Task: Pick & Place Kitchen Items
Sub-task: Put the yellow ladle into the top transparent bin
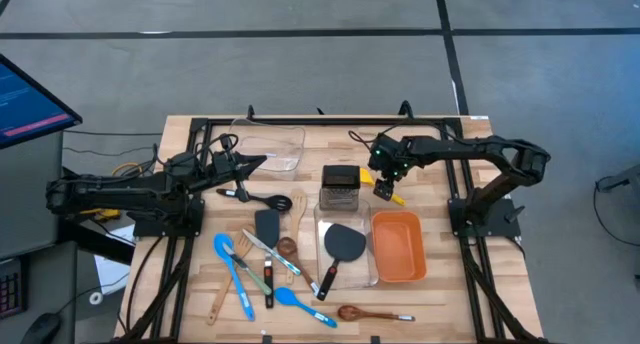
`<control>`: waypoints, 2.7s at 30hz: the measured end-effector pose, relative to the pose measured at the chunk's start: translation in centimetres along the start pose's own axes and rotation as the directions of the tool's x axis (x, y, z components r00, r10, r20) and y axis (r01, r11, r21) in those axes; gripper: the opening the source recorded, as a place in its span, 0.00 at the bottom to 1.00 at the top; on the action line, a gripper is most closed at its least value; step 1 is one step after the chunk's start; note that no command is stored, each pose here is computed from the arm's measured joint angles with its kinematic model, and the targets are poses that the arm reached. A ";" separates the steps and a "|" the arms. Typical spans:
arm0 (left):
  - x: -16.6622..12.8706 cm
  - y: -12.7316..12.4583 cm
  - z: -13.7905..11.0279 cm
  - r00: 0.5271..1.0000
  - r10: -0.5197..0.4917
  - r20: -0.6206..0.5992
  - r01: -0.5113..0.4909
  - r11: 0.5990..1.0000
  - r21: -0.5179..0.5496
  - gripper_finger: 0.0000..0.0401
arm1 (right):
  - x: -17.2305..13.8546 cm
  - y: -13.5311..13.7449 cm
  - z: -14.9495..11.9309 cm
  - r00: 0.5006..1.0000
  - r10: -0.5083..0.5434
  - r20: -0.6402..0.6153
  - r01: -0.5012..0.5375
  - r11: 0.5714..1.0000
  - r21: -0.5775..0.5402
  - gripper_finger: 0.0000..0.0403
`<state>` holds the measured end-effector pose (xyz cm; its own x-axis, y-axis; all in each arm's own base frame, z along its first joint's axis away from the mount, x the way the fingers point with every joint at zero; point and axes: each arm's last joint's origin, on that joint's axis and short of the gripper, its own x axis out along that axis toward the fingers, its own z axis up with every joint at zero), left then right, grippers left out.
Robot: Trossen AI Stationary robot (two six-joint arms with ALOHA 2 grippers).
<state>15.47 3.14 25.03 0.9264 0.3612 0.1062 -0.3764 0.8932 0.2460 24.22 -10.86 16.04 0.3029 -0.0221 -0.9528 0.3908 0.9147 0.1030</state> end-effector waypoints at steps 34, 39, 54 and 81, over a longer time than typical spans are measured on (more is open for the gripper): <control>0.0 0.0 0.0 1.000 0.000 0.000 0.000 1.000 0.000 0.01 | 2.5 -0.1 -2.7 0.997 0.076 0.025 -0.077 0.997 0.024 0.52; 0.0 0.0 0.0 1.000 0.000 0.000 0.000 1.000 0.000 0.01 | 2.5 -0.1 -2.6 0.997 0.066 0.034 -0.067 0.998 0.022 0.38; 0.0 0.0 0.0 1.000 0.000 0.000 0.000 1.000 0.000 0.01 | 2.6 -0.1 -2.5 0.996 0.077 0.038 -0.078 0.997 0.020 0.06; 0.0 0.0 0.0 1.000 -0.001 -0.004 0.001 1.000 0.001 0.01 | -4.7 -2.4 1.4 0.992 -0.054 0.113 0.054 0.999 0.003 0.05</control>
<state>15.48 3.14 24.99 0.9269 0.3612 0.1019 -0.3753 0.8934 0.2470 23.03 -13.54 20.68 0.3775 -0.1165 -0.9186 0.4094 0.9108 0.0527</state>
